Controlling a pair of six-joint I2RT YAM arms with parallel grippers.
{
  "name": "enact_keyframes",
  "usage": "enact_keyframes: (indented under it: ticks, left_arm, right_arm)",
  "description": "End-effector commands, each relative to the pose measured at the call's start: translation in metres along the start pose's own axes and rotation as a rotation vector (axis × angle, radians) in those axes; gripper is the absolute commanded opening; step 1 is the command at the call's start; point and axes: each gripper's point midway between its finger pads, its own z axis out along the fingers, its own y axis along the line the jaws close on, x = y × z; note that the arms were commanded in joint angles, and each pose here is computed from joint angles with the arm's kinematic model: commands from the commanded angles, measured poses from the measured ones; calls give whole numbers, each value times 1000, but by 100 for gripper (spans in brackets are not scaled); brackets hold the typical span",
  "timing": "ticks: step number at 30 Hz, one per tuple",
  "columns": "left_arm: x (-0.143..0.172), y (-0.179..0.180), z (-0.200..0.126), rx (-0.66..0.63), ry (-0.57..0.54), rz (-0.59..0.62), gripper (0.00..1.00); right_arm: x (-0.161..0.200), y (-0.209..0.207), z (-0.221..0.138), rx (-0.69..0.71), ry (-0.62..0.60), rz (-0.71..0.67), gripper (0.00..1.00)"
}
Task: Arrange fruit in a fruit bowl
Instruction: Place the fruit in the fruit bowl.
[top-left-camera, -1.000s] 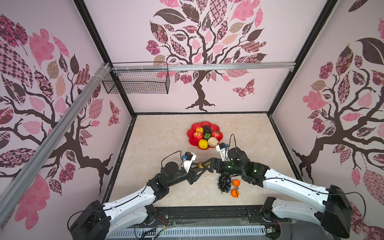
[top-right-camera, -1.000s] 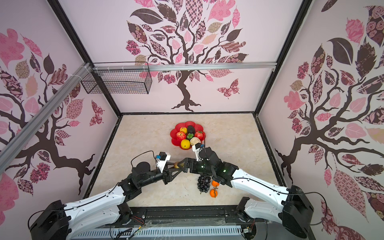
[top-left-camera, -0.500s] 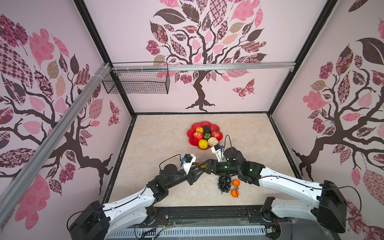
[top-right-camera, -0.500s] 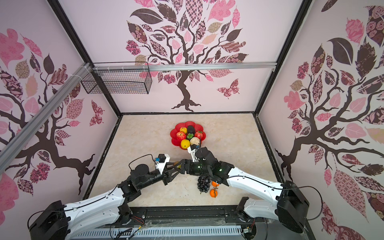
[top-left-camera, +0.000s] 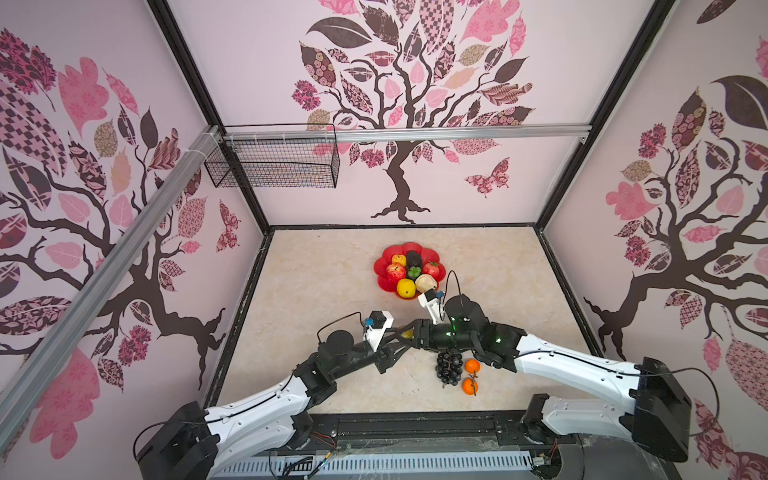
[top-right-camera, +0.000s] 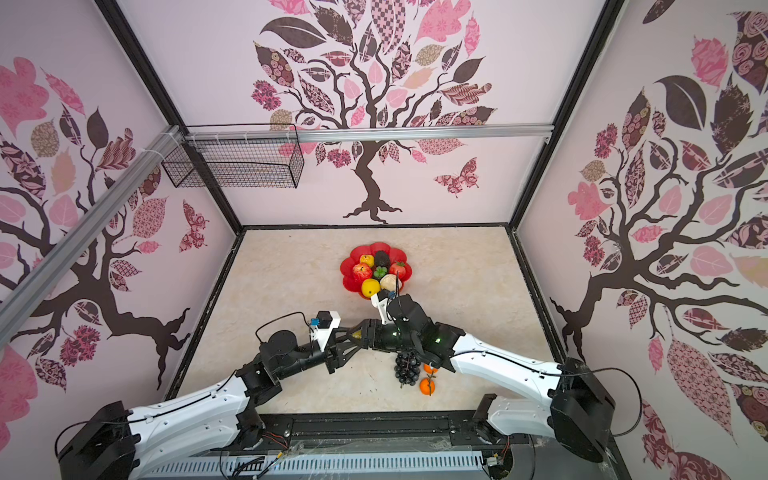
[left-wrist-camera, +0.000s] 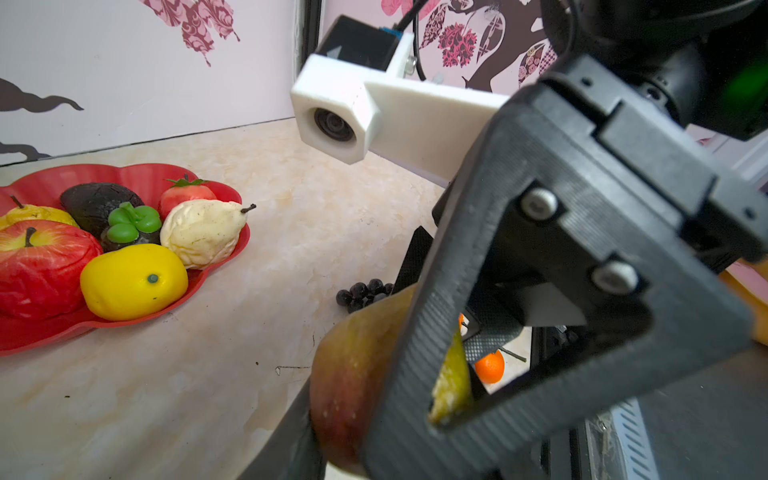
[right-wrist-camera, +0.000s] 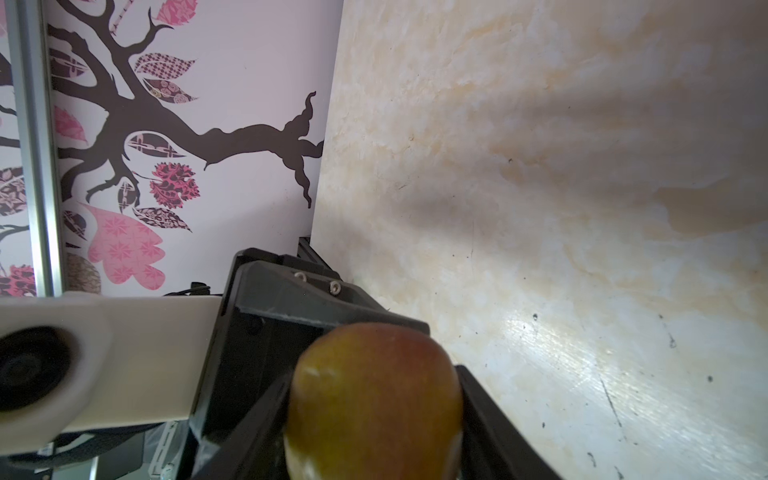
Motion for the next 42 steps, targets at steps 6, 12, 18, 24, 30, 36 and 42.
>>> enact_keyframes:
  ticks: [6, 12, 18, 24, 30, 36, 42]
  left_arm:
    - [6, 2, -3, -19, 33, -9, 56]
    - [7, 13, -7, -93, 66, -35, 77]
    - [-2, 72, -45, -477, -24, -64, 93]
    - [7, 131, -95, -822, -26, -192, 95]
    - [8, 136, -101, -849, -26, -212, 95]
    - [9, 137, -101, -854, -20, -212, 96]
    - [8, 136, -100, -848, -19, -209, 96]
  right_arm:
    - [-12, 12, -6, 12, -44, -45, 52]
    - [-40, -1, -19, 176, -156, -176, 53]
    - [-108, -36, -44, 335, -263, -250, 53]
    - [-159, -54, -34, 507, -295, -384, 53]
    - [-208, -86, -15, 615, -312, -413, 53]
    - [-259, -121, 7, 726, -283, -435, 53]
    - [-302, -152, 21, 810, -259, -469, 54]
